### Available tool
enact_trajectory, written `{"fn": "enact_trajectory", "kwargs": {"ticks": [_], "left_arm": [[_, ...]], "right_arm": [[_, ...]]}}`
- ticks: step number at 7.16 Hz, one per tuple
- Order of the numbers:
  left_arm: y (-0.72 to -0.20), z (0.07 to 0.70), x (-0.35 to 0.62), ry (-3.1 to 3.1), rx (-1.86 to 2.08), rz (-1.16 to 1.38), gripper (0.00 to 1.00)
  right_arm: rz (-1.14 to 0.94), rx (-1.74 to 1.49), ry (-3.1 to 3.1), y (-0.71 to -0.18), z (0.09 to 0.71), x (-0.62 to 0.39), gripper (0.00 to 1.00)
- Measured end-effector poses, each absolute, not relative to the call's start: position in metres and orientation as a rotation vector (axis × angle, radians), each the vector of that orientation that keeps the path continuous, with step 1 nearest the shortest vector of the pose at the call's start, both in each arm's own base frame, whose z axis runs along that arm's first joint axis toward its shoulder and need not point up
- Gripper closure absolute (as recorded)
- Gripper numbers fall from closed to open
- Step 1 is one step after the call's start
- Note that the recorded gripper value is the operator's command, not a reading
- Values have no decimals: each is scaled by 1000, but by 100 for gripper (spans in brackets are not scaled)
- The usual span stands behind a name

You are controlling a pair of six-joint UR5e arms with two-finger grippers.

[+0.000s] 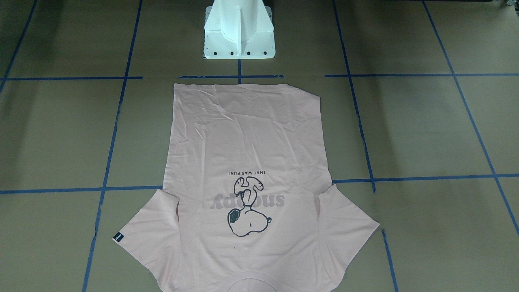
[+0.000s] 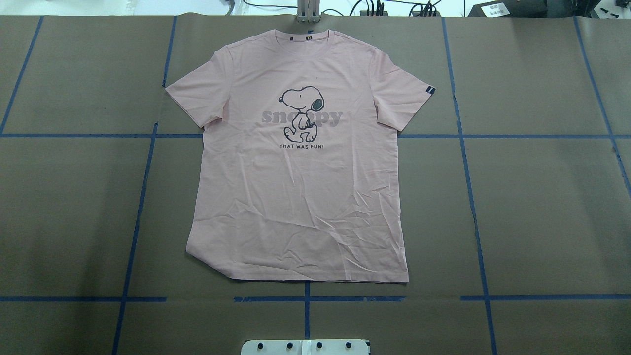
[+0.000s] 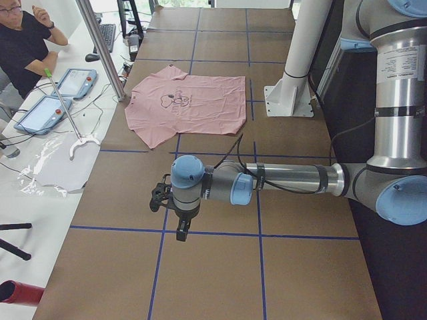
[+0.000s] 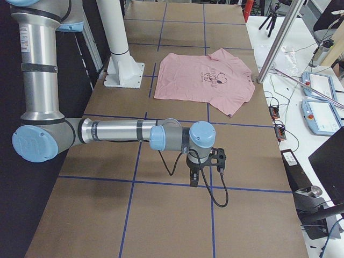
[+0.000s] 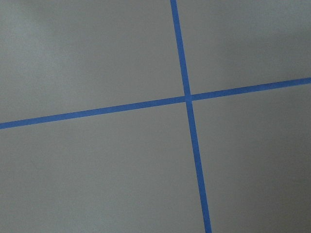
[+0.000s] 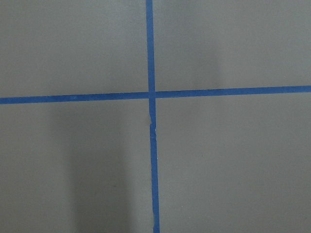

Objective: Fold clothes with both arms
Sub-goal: 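Move the right gripper to the sleeve nearest it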

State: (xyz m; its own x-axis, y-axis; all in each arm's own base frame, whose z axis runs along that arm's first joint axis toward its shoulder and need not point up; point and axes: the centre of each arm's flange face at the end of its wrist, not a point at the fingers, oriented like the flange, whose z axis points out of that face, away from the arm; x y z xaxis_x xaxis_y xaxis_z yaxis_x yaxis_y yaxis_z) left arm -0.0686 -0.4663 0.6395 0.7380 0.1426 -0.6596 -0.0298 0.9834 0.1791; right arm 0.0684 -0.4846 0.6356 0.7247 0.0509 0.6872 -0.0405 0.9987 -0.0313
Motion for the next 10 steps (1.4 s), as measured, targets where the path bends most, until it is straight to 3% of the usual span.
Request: {"fn": "enact_trajectory", "kwargs": {"ticks": [4, 8, 10], "left_arm": [[-473, 631, -68, 734, 187, 107, 0], [-541, 549, -54, 755, 398, 215, 0], [-550, 526, -17, 797, 525, 324, 0]], "right_arm": [[38, 4, -744, -498, 624, 65, 0], [-70, 191, -774, -607, 566, -31, 0], [-113, 232, -823, -661, 520, -117, 0]]}}
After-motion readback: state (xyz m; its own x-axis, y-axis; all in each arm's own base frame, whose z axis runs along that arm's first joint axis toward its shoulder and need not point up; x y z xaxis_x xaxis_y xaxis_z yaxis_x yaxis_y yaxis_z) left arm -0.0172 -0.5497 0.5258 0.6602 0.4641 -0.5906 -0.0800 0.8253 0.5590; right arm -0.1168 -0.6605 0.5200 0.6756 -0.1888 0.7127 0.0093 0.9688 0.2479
